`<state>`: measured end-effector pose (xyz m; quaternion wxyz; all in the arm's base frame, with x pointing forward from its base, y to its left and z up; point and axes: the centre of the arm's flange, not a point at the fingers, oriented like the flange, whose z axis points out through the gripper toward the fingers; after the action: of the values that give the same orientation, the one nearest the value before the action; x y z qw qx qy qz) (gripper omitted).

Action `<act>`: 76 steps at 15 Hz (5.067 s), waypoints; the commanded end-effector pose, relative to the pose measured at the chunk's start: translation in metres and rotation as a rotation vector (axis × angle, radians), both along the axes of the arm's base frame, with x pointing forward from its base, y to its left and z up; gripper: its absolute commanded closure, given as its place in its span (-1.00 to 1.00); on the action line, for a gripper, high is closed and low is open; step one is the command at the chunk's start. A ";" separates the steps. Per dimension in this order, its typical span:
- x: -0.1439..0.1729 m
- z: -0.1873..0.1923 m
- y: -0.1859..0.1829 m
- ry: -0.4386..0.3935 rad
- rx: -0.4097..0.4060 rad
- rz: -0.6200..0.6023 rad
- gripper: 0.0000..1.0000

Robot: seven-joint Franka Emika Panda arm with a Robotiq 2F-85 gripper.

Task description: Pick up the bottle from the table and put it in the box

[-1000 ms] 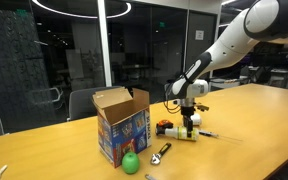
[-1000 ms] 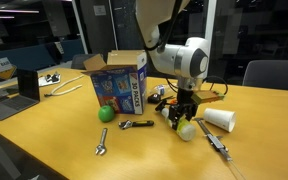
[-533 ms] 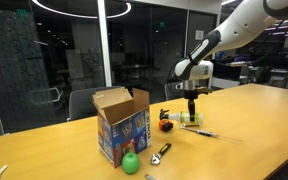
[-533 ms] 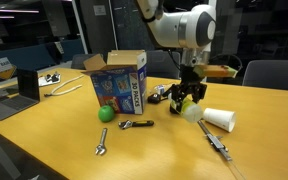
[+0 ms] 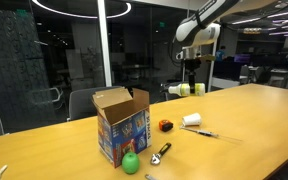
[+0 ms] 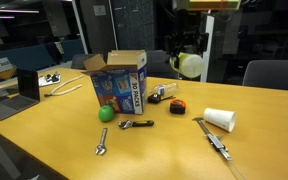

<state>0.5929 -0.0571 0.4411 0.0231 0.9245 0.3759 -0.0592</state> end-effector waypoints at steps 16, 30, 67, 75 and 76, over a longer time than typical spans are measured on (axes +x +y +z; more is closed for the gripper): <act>0.058 0.145 0.229 -0.322 0.230 -0.170 0.05; 0.074 0.025 0.284 -0.152 0.354 -0.244 0.05; -0.115 0.184 0.203 -0.018 -0.099 -0.589 -1.00; -0.184 0.136 0.173 0.025 -0.198 -0.821 -1.00; -0.187 0.131 0.170 0.018 -0.198 -0.842 -1.00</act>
<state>0.4342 0.1283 0.5851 0.0798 0.9886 -0.0044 -0.1274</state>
